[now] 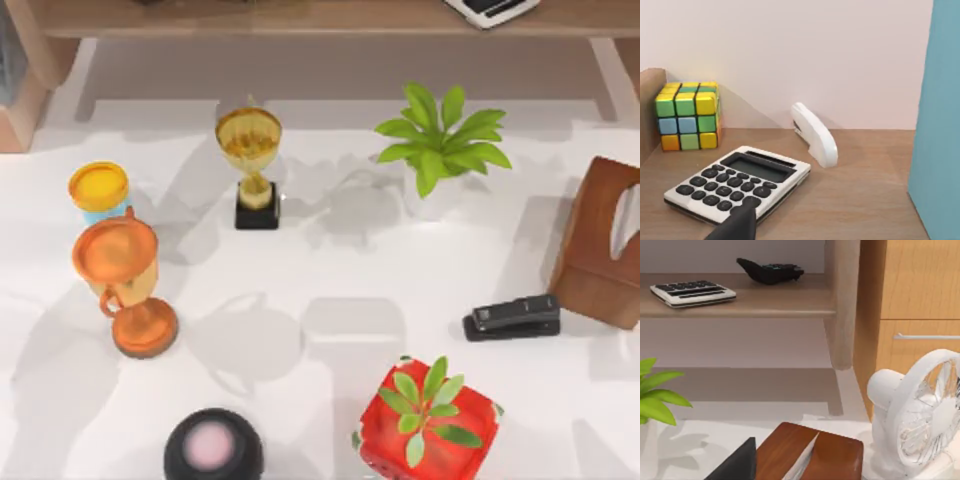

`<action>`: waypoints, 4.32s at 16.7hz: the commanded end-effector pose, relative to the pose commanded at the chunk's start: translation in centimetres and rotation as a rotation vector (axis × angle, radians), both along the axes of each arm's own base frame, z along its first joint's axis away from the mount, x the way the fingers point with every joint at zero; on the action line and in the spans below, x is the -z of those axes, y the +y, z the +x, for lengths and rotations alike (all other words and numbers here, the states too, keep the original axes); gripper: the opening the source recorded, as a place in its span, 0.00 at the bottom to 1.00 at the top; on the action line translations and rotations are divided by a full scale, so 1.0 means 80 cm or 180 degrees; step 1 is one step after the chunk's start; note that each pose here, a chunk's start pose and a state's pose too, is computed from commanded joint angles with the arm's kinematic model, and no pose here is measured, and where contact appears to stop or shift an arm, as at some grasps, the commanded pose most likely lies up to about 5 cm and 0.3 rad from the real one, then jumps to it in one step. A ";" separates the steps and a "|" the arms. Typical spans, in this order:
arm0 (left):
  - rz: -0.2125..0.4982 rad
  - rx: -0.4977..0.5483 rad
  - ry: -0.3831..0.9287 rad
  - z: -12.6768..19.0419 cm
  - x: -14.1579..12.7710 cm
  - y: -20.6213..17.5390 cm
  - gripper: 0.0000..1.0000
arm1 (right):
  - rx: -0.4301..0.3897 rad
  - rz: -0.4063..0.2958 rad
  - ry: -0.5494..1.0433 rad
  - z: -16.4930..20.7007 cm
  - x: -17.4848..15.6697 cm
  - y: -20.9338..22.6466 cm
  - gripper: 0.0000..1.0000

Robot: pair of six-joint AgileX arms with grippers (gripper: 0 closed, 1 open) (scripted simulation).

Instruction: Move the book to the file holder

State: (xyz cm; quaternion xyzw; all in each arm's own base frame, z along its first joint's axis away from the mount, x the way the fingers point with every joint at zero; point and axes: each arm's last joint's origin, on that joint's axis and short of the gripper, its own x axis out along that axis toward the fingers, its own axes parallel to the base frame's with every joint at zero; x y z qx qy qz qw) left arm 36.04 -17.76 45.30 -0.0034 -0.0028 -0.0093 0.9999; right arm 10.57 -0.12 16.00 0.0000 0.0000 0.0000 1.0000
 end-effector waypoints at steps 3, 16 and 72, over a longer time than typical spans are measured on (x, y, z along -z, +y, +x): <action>-0.0013 -0.0001 -0.0015 0.037 0.010 -0.052 1.00 | 0.0000 0.0000 0.0000 0.000 0.000 0.000 1.00; -0.0020 -0.0004 -0.0016 0.066 0.026 -0.093 1.00 | 0.0000 0.0000 0.0000 0.000 0.000 0.000 1.00; 0.0852 -0.1088 -0.0428 0.092 -0.060 0.152 0.00 | 0.0000 0.0000 0.0000 0.000 0.000 0.000 1.00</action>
